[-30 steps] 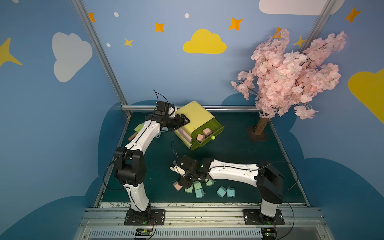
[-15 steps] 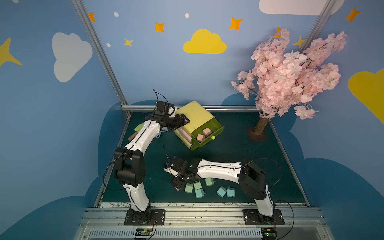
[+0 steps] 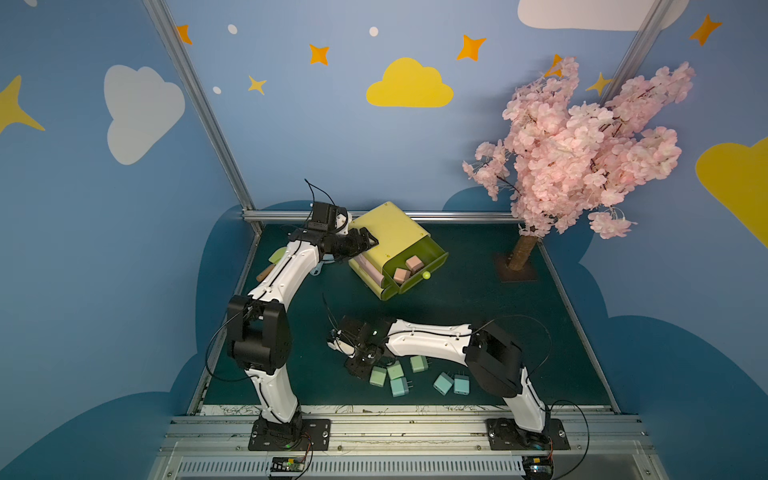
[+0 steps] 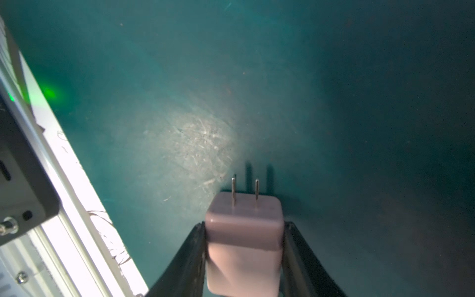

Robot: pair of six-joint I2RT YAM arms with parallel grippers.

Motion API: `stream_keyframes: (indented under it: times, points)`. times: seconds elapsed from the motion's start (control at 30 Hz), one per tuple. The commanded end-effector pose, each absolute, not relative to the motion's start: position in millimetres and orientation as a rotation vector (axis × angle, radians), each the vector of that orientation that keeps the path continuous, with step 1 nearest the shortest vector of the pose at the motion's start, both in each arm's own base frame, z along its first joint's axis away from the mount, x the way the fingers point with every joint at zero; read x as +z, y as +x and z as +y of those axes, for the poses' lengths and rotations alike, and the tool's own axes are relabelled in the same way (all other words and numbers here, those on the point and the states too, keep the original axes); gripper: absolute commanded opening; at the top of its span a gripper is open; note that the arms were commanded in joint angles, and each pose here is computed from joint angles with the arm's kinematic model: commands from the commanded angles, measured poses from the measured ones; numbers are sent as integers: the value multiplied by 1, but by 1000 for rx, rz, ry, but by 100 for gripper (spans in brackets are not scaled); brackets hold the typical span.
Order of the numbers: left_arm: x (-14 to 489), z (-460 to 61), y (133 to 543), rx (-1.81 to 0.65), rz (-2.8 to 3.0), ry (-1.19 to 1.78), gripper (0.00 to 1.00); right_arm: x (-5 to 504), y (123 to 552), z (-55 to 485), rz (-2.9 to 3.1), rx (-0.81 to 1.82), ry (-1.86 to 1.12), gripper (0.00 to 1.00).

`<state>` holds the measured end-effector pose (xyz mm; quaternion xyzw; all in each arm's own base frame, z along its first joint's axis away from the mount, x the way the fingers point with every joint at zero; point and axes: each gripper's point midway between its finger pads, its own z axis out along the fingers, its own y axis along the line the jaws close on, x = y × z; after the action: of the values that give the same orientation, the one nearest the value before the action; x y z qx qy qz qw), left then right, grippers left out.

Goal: Place the plugs into the drawer by color
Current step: Pick up the plug from the center of the board.

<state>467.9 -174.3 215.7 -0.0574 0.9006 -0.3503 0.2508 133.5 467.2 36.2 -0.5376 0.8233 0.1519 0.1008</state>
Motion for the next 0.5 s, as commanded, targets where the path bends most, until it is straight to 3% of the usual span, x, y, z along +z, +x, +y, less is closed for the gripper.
stream_keyframes:
  times: [0.0, 0.13, 0.27, 0.47]
  points:
    - [203, -165, 458, -898, 2510, -186, 88, 36, 132, 463, 2459, 436, -1599, 35]
    - [204, -164, 458, -897, 2507, -183, 88, 65, 142, 457, 2422, 435, -1553, 27]
    - [206, -164, 457, -890, 2503, -179, 88, 131, 160, 442, 2342, 492, -1464, 24]
    - [209, -166, 458, -906, 2498, -177, 88, 236, 228, 374, 2196, 416, -1228, 22]
